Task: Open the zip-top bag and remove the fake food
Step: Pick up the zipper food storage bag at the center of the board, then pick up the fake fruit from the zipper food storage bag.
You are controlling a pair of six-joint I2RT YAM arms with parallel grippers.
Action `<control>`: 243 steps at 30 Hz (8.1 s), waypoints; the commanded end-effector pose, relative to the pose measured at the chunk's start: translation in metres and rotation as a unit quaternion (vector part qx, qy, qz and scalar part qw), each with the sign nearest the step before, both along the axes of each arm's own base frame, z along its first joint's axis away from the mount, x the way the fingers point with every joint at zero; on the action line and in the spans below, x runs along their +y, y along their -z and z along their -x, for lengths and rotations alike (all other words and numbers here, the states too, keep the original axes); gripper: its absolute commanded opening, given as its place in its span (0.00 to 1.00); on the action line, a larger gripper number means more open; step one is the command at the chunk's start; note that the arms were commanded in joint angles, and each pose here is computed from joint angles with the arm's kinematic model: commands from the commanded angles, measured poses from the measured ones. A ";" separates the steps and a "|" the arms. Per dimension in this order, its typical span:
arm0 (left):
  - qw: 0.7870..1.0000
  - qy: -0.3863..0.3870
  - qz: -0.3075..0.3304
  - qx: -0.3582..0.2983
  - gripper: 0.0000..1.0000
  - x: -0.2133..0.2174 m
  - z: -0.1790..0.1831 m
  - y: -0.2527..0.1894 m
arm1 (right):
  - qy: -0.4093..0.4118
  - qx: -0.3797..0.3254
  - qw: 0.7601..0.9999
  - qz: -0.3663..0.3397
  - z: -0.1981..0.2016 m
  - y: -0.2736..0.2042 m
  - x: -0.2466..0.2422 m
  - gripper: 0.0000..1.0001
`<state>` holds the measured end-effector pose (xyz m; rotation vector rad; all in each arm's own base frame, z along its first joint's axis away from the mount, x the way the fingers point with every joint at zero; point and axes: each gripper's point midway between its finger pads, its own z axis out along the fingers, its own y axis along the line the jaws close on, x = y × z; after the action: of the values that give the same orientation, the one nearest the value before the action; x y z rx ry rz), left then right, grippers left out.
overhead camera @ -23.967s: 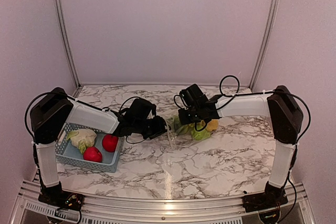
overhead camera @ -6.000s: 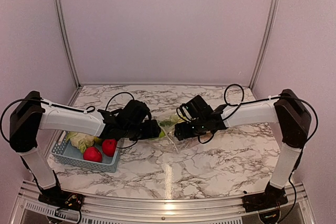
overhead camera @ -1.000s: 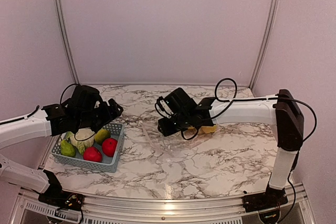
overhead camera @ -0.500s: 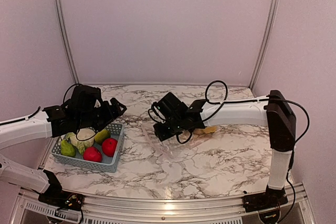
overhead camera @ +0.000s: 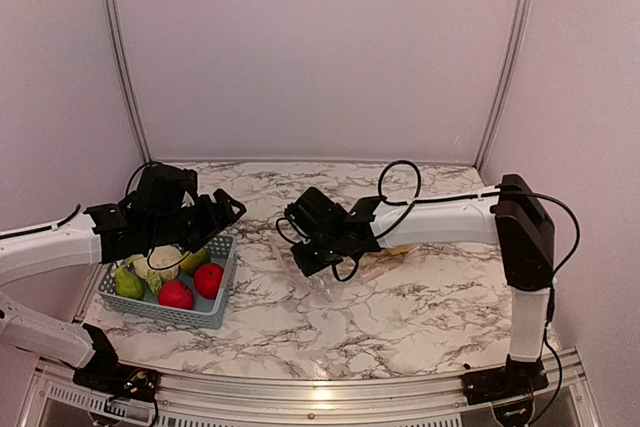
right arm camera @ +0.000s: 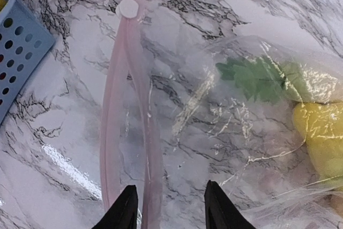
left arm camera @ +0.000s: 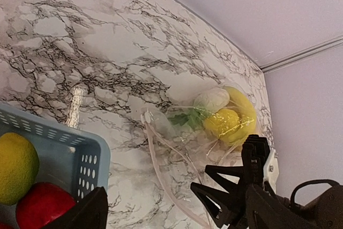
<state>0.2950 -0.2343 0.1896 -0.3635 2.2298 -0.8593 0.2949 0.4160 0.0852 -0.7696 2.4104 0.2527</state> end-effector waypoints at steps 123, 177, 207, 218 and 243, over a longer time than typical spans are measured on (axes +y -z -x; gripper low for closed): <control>0.986 0.148 0.034 0.074 0.49 -0.176 0.007 0.118 | 0.129 0.031 0.987 -0.095 -0.102 -0.026 -0.126 0.20; 0.985 0.152 0.011 0.085 0.80 -0.172 0.010 0.137 | 0.076 0.054 0.995 -0.019 -0.048 0.021 -0.099 0.39; 0.988 0.126 -0.062 0.060 0.92 -0.151 -0.001 0.132 | 0.058 0.036 0.998 -0.011 -0.051 0.000 -0.091 0.36; 0.988 0.138 -0.046 0.047 0.91 -0.155 0.001 0.122 | 0.053 0.017 0.997 -0.054 -0.063 -0.043 -0.073 0.41; 0.984 0.133 -0.100 0.060 0.93 -0.155 -0.008 0.140 | -0.013 0.093 0.995 -0.040 -0.040 0.030 -0.052 0.58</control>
<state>0.2994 -0.3925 0.0588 -0.0414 2.4669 -0.8458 0.3456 0.3591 0.0584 -0.7272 2.5441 0.4086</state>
